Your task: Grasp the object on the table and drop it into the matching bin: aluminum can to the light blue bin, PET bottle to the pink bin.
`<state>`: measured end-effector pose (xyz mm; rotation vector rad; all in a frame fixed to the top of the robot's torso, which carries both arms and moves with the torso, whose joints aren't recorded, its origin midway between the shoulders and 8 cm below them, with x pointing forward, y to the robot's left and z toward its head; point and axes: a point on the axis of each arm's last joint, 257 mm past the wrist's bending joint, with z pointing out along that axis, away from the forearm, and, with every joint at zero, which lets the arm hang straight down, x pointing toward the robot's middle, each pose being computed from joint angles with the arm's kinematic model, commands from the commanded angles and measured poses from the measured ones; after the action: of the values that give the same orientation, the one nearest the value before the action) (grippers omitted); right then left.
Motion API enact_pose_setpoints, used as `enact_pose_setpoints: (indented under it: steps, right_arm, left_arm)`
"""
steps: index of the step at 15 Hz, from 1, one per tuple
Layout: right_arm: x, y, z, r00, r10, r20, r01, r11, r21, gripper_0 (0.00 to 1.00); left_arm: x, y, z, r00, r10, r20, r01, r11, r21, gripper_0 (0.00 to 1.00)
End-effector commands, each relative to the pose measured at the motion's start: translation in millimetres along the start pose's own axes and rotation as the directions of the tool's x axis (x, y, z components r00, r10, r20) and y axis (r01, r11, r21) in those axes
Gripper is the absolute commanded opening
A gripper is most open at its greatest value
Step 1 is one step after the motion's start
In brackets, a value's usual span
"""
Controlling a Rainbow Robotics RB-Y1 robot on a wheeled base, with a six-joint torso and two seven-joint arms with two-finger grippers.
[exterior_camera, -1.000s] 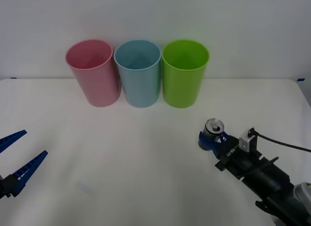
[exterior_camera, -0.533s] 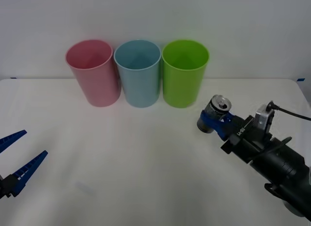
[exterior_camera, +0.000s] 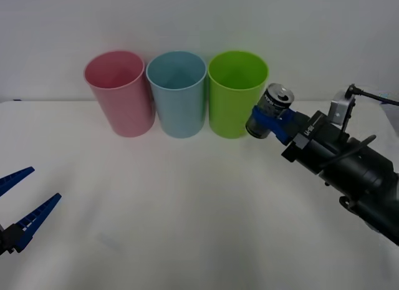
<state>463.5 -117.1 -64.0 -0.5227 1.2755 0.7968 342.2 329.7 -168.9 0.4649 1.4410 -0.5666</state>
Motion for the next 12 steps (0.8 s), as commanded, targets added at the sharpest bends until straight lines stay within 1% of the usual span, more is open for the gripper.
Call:
enact_pose_setpoints:
  steps: [1, 2, 3, 5, 6, 8, 9, 11, 12]
  right_arm:
    - [-17, -1.9, 23, 0.999, -0.026, 0.019, 0.026, 0.9997, 0.004, 0.0]
    - [-21, -1.5, 34, 0.999, -0.036, 0.03, 0.035, 0.9993, 0.013, 0.0]
    - [-26, -0.6, 46, 0.998, -0.058, 0.037, 0.057, 0.9981, 0.022, 0.0]
    - [-30, 3.5, 69, 0.997, -0.064, 0.048, 0.063, 0.9976, 0.028, 0.0]
    - [-29, 3.1, 82, 0.997, -0.067, 0.042, 0.066, 0.9976, 0.021, 0.0]
    - [-29, -2.6, 107, 0.997, -0.072, 0.04, 0.071, 0.9973, 0.016, 0.0]
    - [-28, -5.7, 122, 0.996, -0.087, 0.033, 0.086, 0.9961, 0.018, 0.0]
    - [-26, -11.7, 148, 0.996, -0.079, 0.03, 0.078, 0.9966, 0.026, 0.0]
    - [-23, -15.7, 164, 0.997, -0.072, 0.027, 0.071, 0.9968, 0.038, 0.0]
  left_arm:
    - [0, 0.0, 0, 1.0, 0.0, 0.0, 0.0, 1.0, 0.0, 1.0]
    - [0, 0.0, 0, 1.0, 0.0, 0.0, 0.0, 1.0, 0.0, 1.0]
    - [0, 0.0, 0, 1.0, 0.0, 0.0, 0.0, 1.0, 0.0, 1.0]
    - [0, 0.0, 0, 1.0, 0.0, 0.0, 0.0, 1.0, 0.0, 1.0]
    - [0, 0.0, 0, 1.0, 0.0, 0.0, 0.0, 1.0, 0.0, 1.0]
    - [0, 0.0, 0, 1.0, 0.0, 0.0, 0.0, 1.0, 0.0, 1.0]
    - [0, 0.0, 0, 1.0, 0.0, 0.0, 0.0, 1.0, 0.0, 1.0]
    - [0, 0.0, 0, 1.0, 0.0, 0.0, 0.0, 1.0, 0.0, 1.0]
    - [0, 0.0, 0, 1.0, 0.0, 0.0, 0.0, 1.0, 0.0, 1.0]
